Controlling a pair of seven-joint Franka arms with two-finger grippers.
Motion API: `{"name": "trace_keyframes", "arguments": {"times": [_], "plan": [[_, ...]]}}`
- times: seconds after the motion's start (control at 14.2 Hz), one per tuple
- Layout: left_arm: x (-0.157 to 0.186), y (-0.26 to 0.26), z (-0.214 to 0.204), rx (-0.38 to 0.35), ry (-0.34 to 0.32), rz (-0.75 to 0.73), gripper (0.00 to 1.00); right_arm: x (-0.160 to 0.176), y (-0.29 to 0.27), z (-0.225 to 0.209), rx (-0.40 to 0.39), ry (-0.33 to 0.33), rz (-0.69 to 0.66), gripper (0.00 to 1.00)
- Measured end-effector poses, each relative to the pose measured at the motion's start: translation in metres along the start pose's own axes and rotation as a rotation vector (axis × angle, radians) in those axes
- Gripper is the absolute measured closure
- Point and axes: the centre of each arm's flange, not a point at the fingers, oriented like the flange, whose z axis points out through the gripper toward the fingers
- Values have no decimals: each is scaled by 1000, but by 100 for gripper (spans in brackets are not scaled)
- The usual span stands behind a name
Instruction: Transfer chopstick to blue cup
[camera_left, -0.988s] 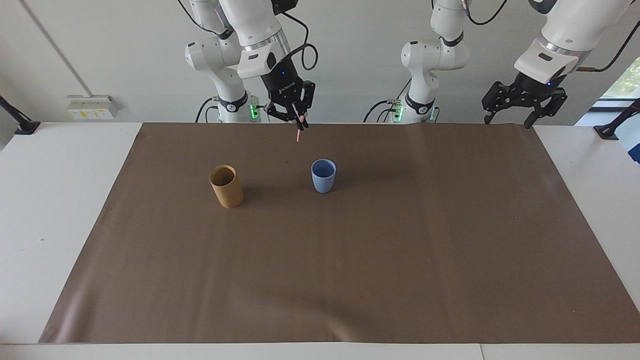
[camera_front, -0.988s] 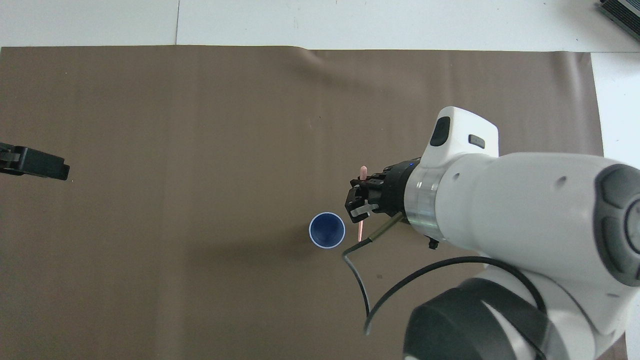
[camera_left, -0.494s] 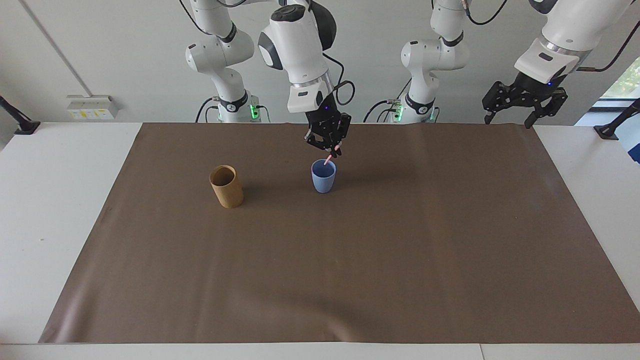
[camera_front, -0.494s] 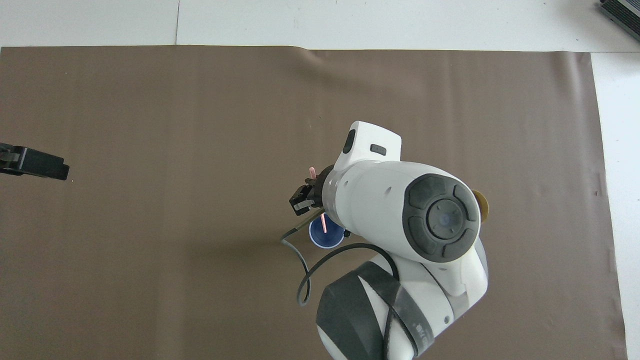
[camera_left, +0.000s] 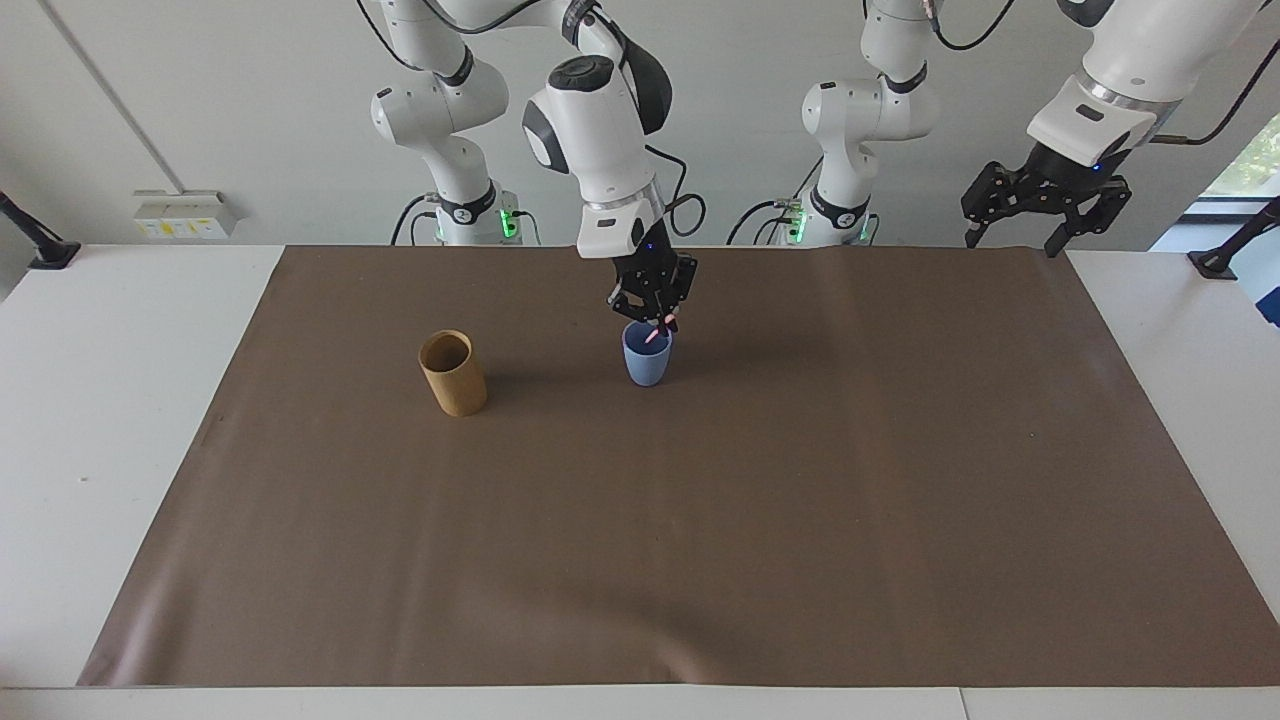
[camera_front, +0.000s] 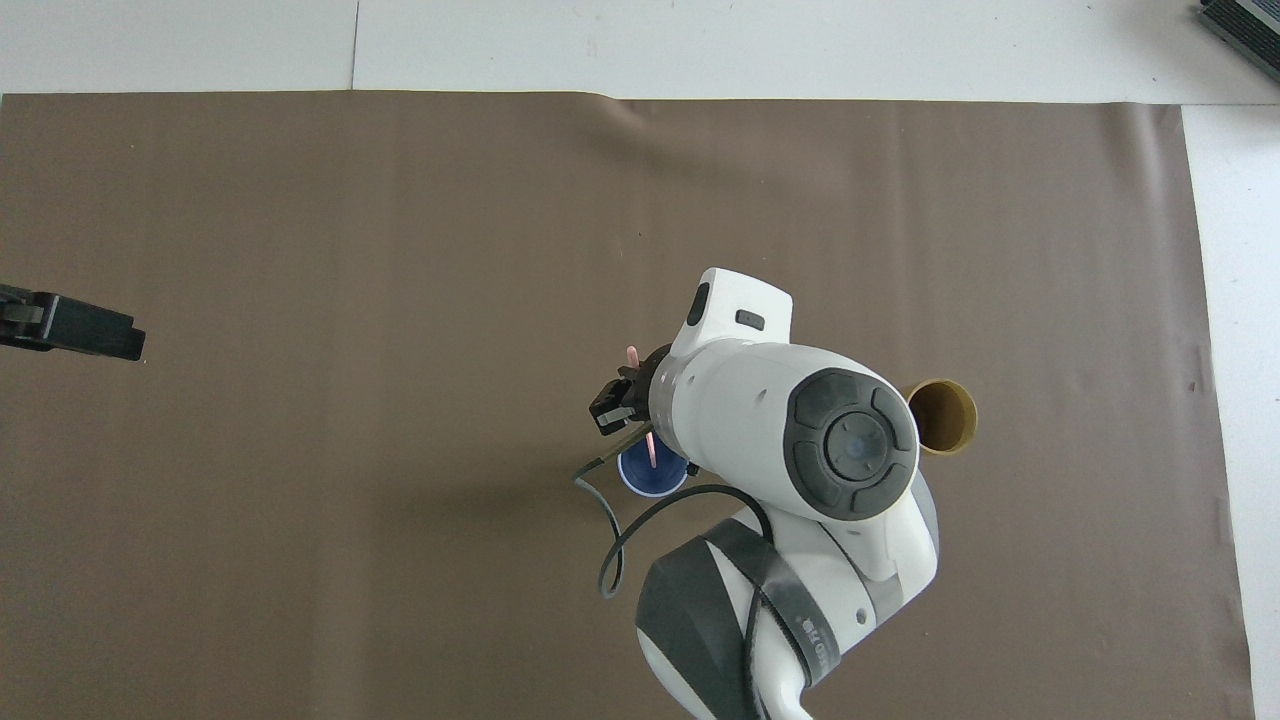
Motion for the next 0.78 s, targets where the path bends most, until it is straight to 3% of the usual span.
{"name": "trace_keyframes", "arguments": {"times": [0.49, 0.56, 0.78], "plan": [[0, 0, 0, -1, 0, 0, 0, -1, 6, -3, -5, 10, 9, 5], [0, 0, 0, -1, 0, 0, 0, 2, 12, -14, -9, 13, 18, 0], [0, 0, 0, -1, 0, 0, 0, 11, 55, -75, -37, 6, 87, 0]]}}
